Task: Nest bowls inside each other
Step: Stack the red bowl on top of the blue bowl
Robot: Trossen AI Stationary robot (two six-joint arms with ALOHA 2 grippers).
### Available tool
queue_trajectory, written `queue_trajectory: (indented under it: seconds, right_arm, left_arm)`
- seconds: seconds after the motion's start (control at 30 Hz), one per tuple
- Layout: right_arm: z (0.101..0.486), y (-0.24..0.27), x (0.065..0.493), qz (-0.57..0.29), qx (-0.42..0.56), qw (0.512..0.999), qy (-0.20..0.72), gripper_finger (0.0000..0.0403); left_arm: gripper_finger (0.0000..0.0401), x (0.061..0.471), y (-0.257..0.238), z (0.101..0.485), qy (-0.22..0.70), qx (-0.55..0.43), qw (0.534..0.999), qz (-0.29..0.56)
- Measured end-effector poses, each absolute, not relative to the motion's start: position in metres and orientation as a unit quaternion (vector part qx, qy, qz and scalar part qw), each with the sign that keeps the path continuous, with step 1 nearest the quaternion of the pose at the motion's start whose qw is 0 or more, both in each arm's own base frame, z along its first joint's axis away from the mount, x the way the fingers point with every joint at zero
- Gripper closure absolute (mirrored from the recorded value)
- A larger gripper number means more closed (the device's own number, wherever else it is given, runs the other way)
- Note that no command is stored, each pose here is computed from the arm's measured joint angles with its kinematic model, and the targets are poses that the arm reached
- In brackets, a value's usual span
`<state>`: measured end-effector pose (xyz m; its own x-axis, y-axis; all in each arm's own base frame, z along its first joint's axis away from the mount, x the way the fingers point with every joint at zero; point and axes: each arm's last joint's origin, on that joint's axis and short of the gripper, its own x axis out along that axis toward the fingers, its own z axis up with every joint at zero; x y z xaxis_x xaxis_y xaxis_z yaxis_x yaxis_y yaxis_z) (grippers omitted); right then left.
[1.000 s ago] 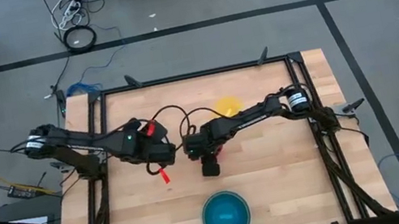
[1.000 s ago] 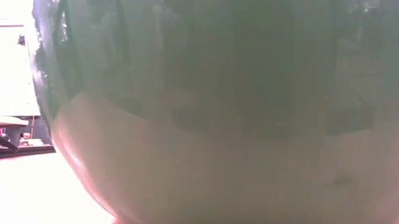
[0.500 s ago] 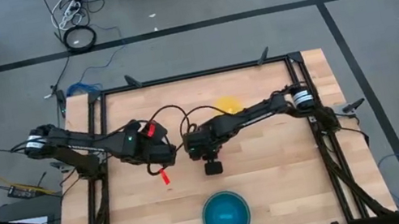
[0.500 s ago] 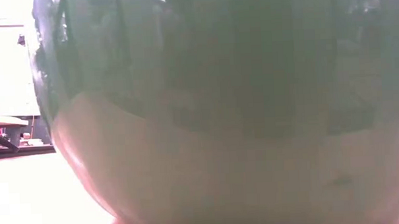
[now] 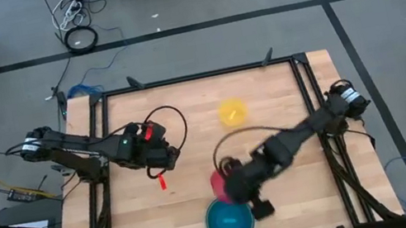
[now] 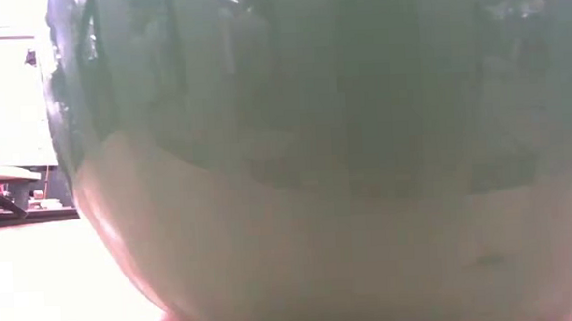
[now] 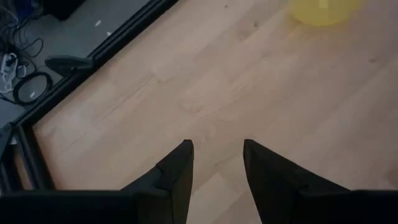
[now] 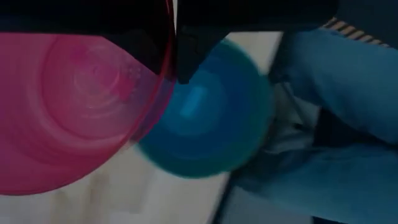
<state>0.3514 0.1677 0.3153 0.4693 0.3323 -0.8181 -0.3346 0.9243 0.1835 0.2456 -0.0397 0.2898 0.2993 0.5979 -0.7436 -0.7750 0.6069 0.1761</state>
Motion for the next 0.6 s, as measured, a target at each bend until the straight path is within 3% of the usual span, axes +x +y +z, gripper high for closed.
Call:
queue_trajectory:
  seconds: [0.27,0.6]
  right_arm:
    - [0.293,0.218,0.353,0.216,0.016,0.86,0.461,0.0397]
    - [0.283,0.222,0.36,0.203,0.059,0.854,0.475,0.0297]
  left_arm:
    - [0.0251,0.25,-0.052,0.291,0.383,-0.124,0.821,0.404]
    - [0.0251,0.246,-0.071,0.291,0.379,-0.127,0.834,0.38]
